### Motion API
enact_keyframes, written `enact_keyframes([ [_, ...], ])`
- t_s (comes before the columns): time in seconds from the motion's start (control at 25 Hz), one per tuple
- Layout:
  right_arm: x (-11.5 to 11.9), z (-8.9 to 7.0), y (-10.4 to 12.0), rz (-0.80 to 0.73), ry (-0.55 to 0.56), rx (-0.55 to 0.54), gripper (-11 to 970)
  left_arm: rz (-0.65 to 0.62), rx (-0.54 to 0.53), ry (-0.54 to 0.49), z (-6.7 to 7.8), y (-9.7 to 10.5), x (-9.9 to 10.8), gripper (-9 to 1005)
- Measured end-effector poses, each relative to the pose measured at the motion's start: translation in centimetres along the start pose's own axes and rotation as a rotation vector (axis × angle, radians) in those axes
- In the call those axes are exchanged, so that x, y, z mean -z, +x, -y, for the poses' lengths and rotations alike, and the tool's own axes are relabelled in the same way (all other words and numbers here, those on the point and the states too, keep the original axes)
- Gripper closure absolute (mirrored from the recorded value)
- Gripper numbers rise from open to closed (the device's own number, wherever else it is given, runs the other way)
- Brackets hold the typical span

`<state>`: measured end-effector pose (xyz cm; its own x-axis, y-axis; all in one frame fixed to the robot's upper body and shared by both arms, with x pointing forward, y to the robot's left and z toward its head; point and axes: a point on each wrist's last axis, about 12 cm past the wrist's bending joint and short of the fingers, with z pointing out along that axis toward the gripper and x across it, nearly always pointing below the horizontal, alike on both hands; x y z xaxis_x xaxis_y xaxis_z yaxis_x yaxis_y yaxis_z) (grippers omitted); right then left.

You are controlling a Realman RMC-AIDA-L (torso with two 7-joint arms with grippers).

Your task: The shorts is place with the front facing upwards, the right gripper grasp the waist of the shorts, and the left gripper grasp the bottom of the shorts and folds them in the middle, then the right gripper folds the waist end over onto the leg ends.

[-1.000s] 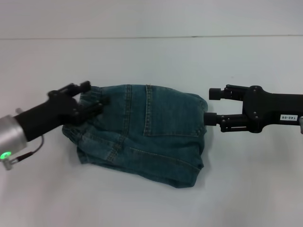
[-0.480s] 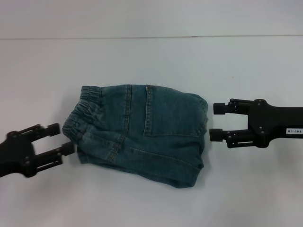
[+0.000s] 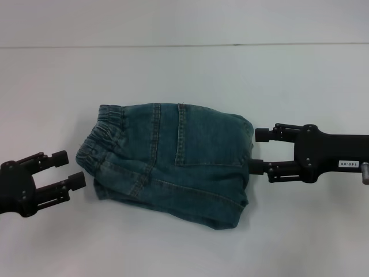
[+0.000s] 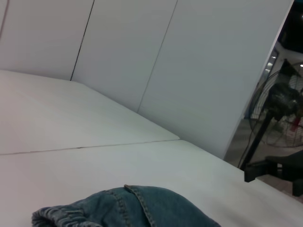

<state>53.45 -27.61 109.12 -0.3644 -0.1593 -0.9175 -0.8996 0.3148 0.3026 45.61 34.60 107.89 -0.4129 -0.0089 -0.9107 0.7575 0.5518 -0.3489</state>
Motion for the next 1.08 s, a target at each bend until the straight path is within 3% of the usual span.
enact_keyframes([
  [0.4, -0.37, -0.19, 0.16, 0.006, -0.006, 0.004, 59, 0.000, 0.016, 0.013, 0.03, -0.07, -0.37, 221],
  [0.48, -0.42, -0.22, 0.12, 0.007, -0.010, 0.005, 59, -0.001, 0.016, 0.016, 0.06, -0.06, -0.42, 105],
  [1.08, -0.59, -0.35, -0.12, 0.012, -0.029, 0.009, 59, -0.009, 0.022, 0.024, 0.22, 0.11, -0.50, 109],
])
